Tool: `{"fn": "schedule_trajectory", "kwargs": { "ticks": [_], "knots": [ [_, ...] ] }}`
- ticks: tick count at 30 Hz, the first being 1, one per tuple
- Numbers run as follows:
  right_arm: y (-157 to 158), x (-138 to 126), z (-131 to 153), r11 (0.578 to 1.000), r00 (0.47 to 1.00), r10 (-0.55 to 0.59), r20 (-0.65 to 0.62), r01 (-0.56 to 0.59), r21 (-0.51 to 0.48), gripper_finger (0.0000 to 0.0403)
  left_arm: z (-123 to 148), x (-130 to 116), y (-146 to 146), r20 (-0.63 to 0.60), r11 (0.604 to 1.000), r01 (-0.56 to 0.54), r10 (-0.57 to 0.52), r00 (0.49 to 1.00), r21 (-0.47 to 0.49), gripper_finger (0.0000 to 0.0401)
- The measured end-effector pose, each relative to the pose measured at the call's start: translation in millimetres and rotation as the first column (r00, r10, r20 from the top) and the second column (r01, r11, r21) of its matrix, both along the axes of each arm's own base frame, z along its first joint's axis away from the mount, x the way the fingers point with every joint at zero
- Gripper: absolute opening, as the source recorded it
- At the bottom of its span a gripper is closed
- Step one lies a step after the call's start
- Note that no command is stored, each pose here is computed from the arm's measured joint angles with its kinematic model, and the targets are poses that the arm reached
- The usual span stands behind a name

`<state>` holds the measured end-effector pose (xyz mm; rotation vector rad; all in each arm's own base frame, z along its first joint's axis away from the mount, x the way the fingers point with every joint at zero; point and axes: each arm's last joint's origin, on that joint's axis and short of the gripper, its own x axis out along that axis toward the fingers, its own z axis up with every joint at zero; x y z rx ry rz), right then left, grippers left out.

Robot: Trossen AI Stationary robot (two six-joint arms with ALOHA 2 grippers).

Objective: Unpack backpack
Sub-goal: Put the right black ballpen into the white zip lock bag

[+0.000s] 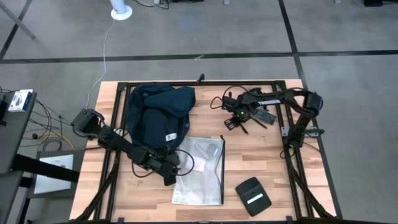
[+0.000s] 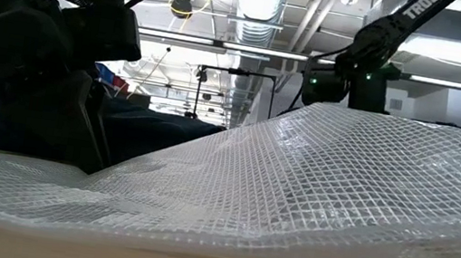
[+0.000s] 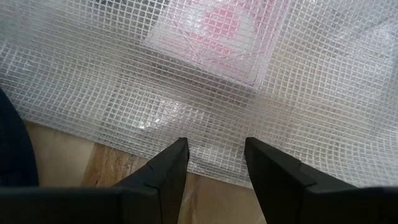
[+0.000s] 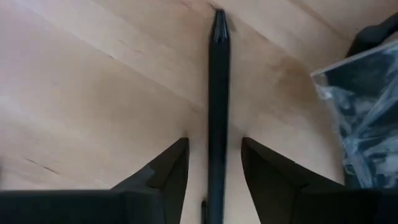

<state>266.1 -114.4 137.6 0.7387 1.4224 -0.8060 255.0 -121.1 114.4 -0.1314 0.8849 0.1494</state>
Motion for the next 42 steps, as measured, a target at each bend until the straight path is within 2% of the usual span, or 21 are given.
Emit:
{"fn": "schedule_trajectory", "kwargs": {
  "ticks": [3, 8, 10, 15, 25, 29, 35, 39, 42],
  "knots": [
    [0, 1, -6, 1.000, 1.000, 0.008, -0.020, -0.008, 0.010, 0.0115, 0, 0, 0, 0.000, 1.000, -0.003, 0.003, 1.000, -0.002, 0.0152],
    [3, 4, -6, 1.000, 0.999, 0.030, -0.019, -0.030, 0.002, 0.0034, 0, 0, 0, 0.000, 1.000, -0.005, 0.005, 1.000, -0.004, 0.0152],
    [5, 6, -5, 0.999, 0.999, 0.045, -0.021, -0.045, -0.003, 0.0014, 0, 0, 0, 0.000, 1.000, -0.005, 0.005, 1.000, -0.004, 0.0152],
    [7, 13, 2, 0.998, 0.998, 0.063, -0.028, -0.063, -0.014, 0.0022, 0, 0, 0, 0.000, 1.000, -0.006, 0.006, 1.000, -0.004, 0.0152],
    [17, 32, 29, 0.990, 0.991, 0.128, -0.034, -0.129, -0.049, 0.0007, 0, 0, 0, 0.000, 1.000, -0.006, 0.006, 1.000, -0.004, 0.0152],
    [24, 31, 39, 0.989, 0.990, 0.136, -0.040, -0.138, -0.045, 0.0006, 0, 0, 0, 0.000, 1.000, -0.006, 0.006, 1.000, -0.004, 0.0152],
    [67, 22, 68, 0.981, 0.983, 0.185, 0.009, -0.184, -0.060, 0.0007, 0, 0, 0, -0.001, 1.000, -0.011, 0.011, 1.000, -0.008, 0.0152],
    [112, 7, 87, 0.985, 0.981, 0.170, 0.092, -0.170, -0.004, 0.0007, 0, 0, 0, -0.002, 1.000, -0.011, 0.011, 1.000, -0.008, 0.0152],
    [149, 0, 90, 0.985, 0.981, 0.156, 0.115, -0.164, 0.059, 0.0007, 0, 0, 0, -0.002, 1.000, -0.004, 0.004, 1.000, -0.001, 0.0152]
  ]
}}
